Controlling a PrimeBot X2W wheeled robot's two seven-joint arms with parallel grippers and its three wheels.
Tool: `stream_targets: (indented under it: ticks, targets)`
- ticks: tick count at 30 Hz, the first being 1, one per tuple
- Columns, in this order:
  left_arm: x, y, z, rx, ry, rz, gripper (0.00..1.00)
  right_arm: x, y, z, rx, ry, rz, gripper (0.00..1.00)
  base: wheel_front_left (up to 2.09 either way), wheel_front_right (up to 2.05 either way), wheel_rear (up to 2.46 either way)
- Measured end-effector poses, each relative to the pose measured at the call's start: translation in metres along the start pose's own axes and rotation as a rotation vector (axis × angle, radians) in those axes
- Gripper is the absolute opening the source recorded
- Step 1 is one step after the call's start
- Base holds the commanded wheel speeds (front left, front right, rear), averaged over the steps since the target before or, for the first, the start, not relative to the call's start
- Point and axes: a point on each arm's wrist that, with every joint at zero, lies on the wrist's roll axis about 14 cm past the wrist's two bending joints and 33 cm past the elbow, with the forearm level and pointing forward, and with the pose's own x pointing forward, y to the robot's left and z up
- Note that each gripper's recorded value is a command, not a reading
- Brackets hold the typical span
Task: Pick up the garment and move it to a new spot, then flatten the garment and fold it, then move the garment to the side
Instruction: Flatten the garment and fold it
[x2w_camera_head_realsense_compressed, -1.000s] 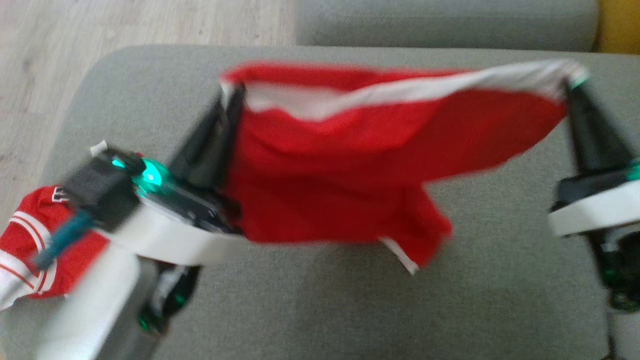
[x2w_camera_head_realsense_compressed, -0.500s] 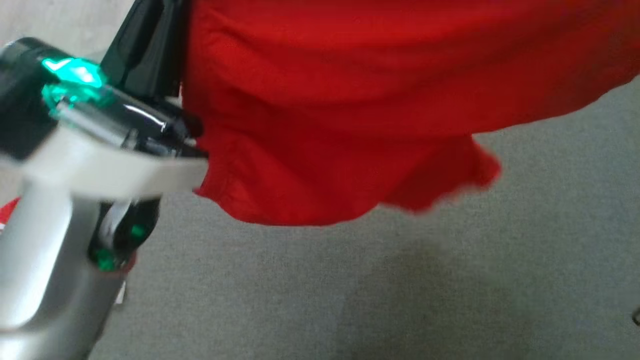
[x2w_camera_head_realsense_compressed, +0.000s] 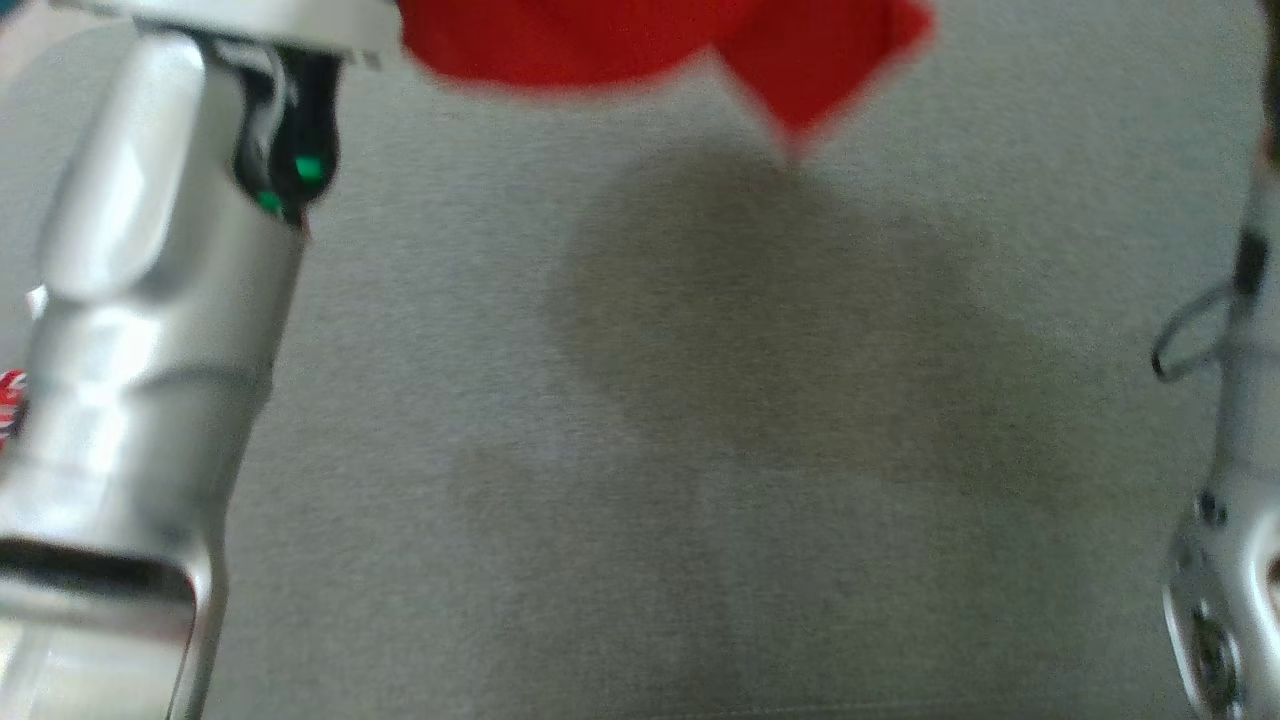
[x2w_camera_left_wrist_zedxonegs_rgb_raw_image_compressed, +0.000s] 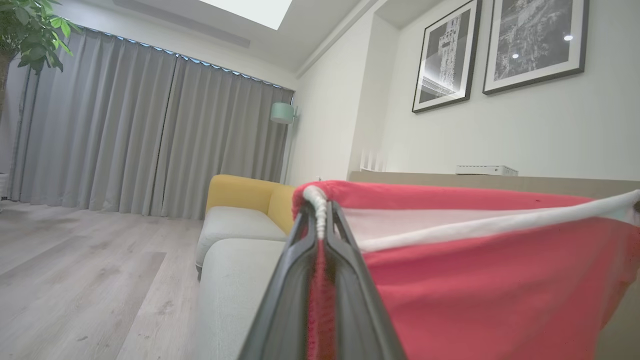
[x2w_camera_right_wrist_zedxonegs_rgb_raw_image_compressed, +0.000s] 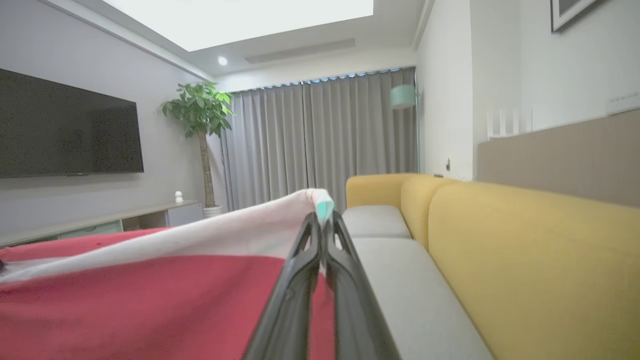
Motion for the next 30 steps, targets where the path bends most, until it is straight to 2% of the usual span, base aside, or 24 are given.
stream_targets:
  ticks: [3,5,7,12,13,16,18,20,25,30]
  targets:
    - [0.016,0.013,-0.012,-0.042,0.003,0.056,0.00,0.016,0.006,0.001,-0.005,-0.016,0.020,0.00,0.00,0.00,0.00]
    - [0.014,0.023,-0.041,-0.075,0.073,0.106,0.00,0.017,0.008,-0.022,0.003,0.039,0.025,0.00,0.00,0.00,0.00]
    - [-0.001,0.033,-0.083,-0.073,0.192,0.148,0.00,0.011,0.009,-0.060,0.029,0.134,0.024,0.00,0.00,0.00,0.00]
    - [-0.076,0.037,-0.193,-0.204,0.516,0.292,0.00,-0.045,0.011,-0.177,0.142,0.430,-0.011,0.00,0.00,0.00,0.00]
    - [-0.076,0.037,-0.193,-0.204,0.516,0.292,0.00,-0.045,0.011,-0.177,0.142,0.430,-0.011,0.00,0.00,0.00,0.00]
    - [-0.120,0.033,-0.229,-0.281,0.631,0.361,0.00,-0.089,0.019,-0.232,0.201,0.576,-0.031,0.00,0.00,0.00,0.00]
    - [-0.137,0.032,-0.238,-0.280,0.666,0.372,0.00,-0.110,0.027,-0.251,0.234,0.619,-0.035,0.00,0.00,0.00,0.00]
    - [-0.144,0.025,-0.238,-0.278,0.661,0.352,0.00,-0.126,0.034,-0.261,0.259,0.638,-0.034,0.00,0.00,0.00,0.00]
    - [-0.167,-0.023,-0.227,-0.297,0.620,0.211,0.00,-0.174,0.035,-0.259,0.252,0.630,-0.024,0.00,0.00,0.00,0.00]
    - [-0.206,-0.031,-0.197,-0.276,0.552,0.173,0.00,-0.220,0.024,-0.235,0.239,0.611,-0.052,0.00,0.00,0.00,0.00]
